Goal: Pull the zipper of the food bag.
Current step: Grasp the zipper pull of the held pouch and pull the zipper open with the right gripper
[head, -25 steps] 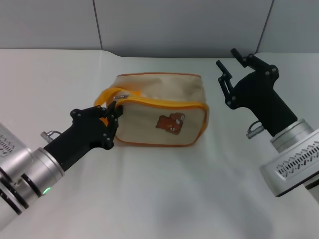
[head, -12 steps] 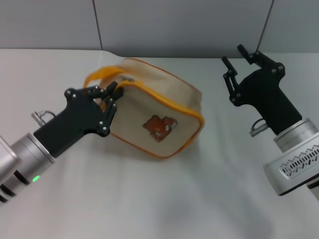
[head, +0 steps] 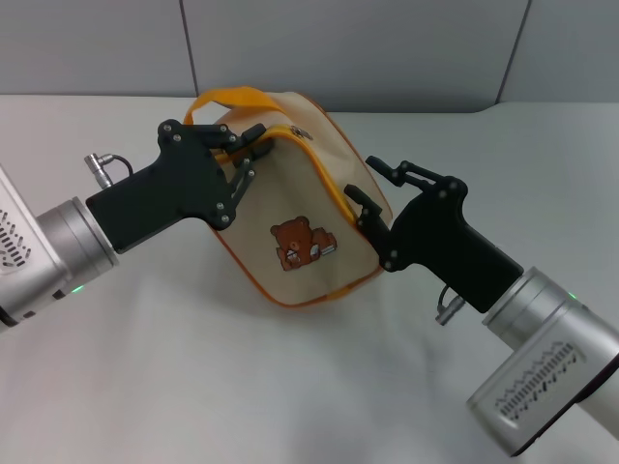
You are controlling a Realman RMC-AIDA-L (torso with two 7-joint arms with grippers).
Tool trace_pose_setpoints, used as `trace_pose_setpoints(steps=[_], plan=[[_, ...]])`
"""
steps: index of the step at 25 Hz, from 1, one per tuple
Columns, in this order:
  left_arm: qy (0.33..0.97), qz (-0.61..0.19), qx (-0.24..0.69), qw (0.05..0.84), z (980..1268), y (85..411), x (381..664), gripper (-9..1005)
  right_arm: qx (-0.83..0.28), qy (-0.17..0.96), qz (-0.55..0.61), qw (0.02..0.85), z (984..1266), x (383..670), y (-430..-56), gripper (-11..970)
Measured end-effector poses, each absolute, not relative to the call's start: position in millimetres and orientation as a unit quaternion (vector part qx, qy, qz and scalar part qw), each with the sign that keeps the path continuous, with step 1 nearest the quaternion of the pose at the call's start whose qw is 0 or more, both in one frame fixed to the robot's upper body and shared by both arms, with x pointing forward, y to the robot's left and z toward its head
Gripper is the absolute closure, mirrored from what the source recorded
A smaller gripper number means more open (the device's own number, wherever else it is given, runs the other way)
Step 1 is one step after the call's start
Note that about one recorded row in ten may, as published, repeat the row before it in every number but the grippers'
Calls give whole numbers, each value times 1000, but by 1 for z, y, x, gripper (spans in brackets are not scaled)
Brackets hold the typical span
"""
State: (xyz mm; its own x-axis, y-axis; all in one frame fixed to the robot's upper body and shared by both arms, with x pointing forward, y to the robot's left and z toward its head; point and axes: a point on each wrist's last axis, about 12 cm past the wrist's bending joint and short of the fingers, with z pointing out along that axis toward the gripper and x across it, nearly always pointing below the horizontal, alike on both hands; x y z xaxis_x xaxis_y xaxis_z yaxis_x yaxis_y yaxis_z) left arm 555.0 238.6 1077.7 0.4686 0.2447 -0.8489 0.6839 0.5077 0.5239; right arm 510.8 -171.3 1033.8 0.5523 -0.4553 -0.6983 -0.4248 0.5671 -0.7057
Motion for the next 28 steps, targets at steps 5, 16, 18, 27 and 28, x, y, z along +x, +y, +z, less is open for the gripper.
trace_pose_setpoints(steps=[5, 16, 18, 27, 28], plan=[[491, -155, 474, 714, 1077, 238, 555, 927, -479, 463, -34, 745, 1033, 512, -169, 652], [487, -160, 478, 713, 1078, 235, 554, 929, -497, 441, -56, 746, 1041, 523, -155, 510], [487, -161, 479, 713, 1078, 234, 555, 929, -499, 437, -54, 747, 1043, 524, -152, 512], [486, -162, 480, 713, 1079, 232, 557, 930, -495, 432, -47, 753, 1049, 530, -143, 520], [486, -162, 480, 713, 1079, 232, 557, 931, -492, 433, -47, 754, 1050, 530, -142, 520]])
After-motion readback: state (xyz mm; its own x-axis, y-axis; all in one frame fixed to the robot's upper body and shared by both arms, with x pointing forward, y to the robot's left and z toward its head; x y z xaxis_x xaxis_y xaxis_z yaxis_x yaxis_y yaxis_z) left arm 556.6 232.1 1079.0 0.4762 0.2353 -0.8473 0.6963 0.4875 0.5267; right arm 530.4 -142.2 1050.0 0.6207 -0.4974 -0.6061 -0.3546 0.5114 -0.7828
